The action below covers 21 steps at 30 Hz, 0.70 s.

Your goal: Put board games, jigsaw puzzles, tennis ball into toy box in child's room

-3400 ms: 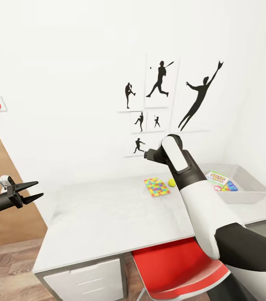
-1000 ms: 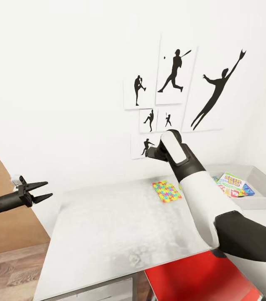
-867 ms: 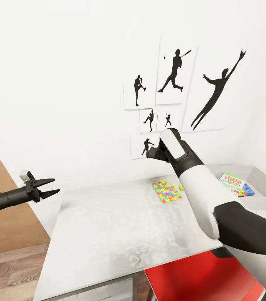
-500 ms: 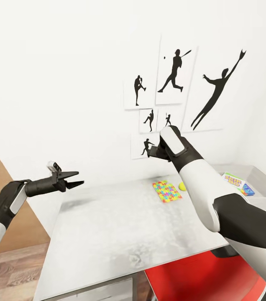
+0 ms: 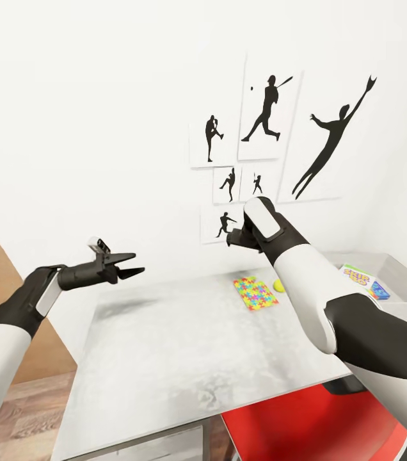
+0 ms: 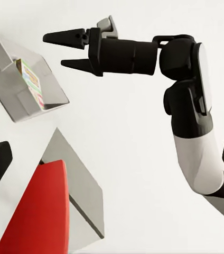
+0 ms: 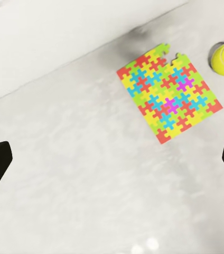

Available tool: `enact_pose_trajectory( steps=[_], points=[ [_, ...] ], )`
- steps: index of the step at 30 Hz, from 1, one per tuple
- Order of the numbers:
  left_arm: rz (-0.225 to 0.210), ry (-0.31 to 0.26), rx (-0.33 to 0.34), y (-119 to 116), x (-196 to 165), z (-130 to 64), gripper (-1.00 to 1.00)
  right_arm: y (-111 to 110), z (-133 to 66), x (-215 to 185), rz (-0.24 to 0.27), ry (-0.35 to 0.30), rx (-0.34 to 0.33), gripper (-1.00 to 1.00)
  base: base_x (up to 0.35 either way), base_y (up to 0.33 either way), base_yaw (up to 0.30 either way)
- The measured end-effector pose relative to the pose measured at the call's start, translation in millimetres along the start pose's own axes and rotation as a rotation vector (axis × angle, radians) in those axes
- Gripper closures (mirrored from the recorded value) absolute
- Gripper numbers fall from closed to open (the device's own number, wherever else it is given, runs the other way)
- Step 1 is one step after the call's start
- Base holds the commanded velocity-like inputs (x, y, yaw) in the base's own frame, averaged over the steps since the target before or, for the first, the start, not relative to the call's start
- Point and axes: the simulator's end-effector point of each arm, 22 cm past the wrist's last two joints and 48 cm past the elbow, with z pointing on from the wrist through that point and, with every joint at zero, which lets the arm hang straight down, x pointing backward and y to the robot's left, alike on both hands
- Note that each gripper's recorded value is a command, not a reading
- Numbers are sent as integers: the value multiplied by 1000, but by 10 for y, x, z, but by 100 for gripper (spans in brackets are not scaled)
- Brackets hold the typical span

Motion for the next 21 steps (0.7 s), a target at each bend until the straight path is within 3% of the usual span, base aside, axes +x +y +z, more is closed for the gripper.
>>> enact_pose_trajectory(
  steps=[5,21],
  points=[
    [0,28,-6,21,34,65,-100,1,18,-8,-2,-3,2,-100,0,0,0],
    [-14,34,-13,145,35,65,-100,-12,190,55,5,21,6,-100,0,0,0]
  ],
)
